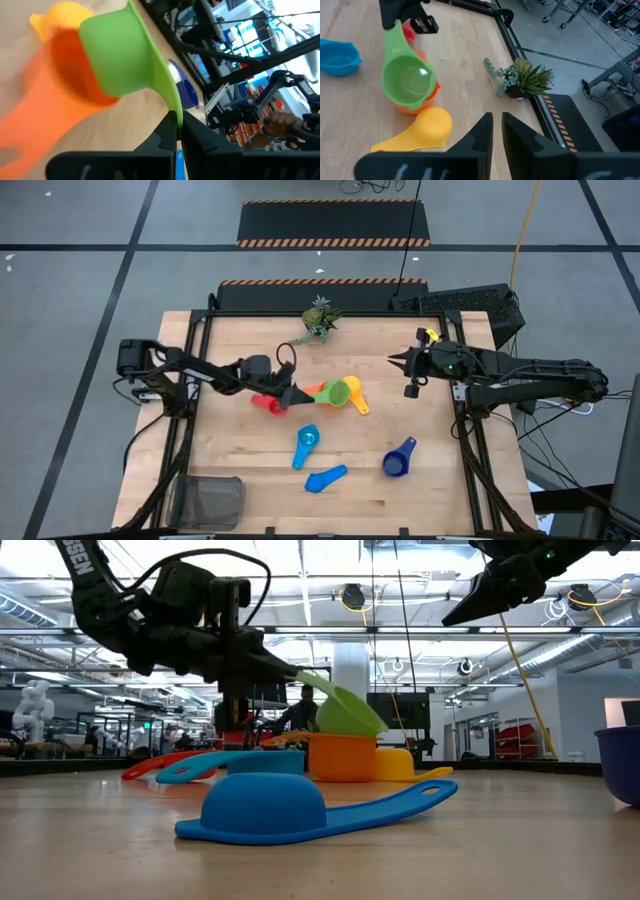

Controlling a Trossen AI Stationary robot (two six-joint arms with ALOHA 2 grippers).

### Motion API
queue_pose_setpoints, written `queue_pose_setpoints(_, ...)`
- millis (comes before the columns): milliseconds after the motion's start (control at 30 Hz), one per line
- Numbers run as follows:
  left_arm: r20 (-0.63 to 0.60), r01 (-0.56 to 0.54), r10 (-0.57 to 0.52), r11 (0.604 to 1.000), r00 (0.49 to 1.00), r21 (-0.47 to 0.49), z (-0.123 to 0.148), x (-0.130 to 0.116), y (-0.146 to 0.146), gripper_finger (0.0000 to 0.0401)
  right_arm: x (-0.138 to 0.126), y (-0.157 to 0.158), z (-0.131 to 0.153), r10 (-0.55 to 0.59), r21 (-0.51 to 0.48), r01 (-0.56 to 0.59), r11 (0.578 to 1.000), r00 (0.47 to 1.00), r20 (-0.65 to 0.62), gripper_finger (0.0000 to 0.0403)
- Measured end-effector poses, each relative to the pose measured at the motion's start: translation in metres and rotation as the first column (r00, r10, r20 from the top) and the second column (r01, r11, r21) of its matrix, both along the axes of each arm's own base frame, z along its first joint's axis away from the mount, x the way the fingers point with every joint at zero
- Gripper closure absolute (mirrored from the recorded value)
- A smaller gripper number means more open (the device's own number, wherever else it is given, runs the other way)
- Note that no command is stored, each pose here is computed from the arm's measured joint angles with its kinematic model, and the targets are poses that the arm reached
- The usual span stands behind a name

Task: Nest measuring cups in basket
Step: Stack the green measuring cup on top of the orange measuring cup

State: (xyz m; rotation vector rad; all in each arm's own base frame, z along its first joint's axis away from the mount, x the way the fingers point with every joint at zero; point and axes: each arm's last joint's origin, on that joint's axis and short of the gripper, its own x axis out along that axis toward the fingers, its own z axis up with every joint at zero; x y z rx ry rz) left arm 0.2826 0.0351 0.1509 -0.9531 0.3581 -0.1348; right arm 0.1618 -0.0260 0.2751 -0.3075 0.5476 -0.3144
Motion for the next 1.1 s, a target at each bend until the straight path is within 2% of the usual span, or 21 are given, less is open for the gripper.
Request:
queue_pose_setpoints(100, -0.018, -0.002, 0.002, 1.0, 1.0, -0.011, -0.005, 0.004, 0.002, 0.038, 0.0, 0.0, 0.0, 0.0, 0.0, 0.0, 1.0, 1.0, -0.001, 0.0369)
queue_pose_setpoints(300, -0.033, -0.017, 0.016, 0.999, 0.999, -0.027, -0.008, 0.004, 0.008, 0.0326, 0.0, 0.0, -0.001, 0.0, 0.002, 0.0, 1.0, 1.0, -0.007, 0.0369)
queue_pose_setpoints(533, -0.047, 0.007, -0.01, 0.999, 0.999, -0.051, -0.009, 0.003, 0.013, 0.0285, 0.0, 0.0, -0.001, -0.001, 0.003, 0.001, 1.0, 1.0, -0.007, 0.0369)
queue_pose_setpoints(833, -0.028, 0.081, -0.081, 0.997, 0.996, -0.014, -0.009, 0.001, 0.017, 0.0223, 0.0, 0.0, -0.001, -0.006, 0.012, 0.006, 1.0, 1.0, -0.003, 0.0369)
queue_pose_setpoints(1100, -0.008, 0.043, -0.043, 0.998, 0.999, 0.052, -0.009, -0.004, 0.036, 0.0177, 0.0, 0.0, -0.001, -0.011, 0.022, 0.011, 1.0, 1.0, 0.002, 0.0369)
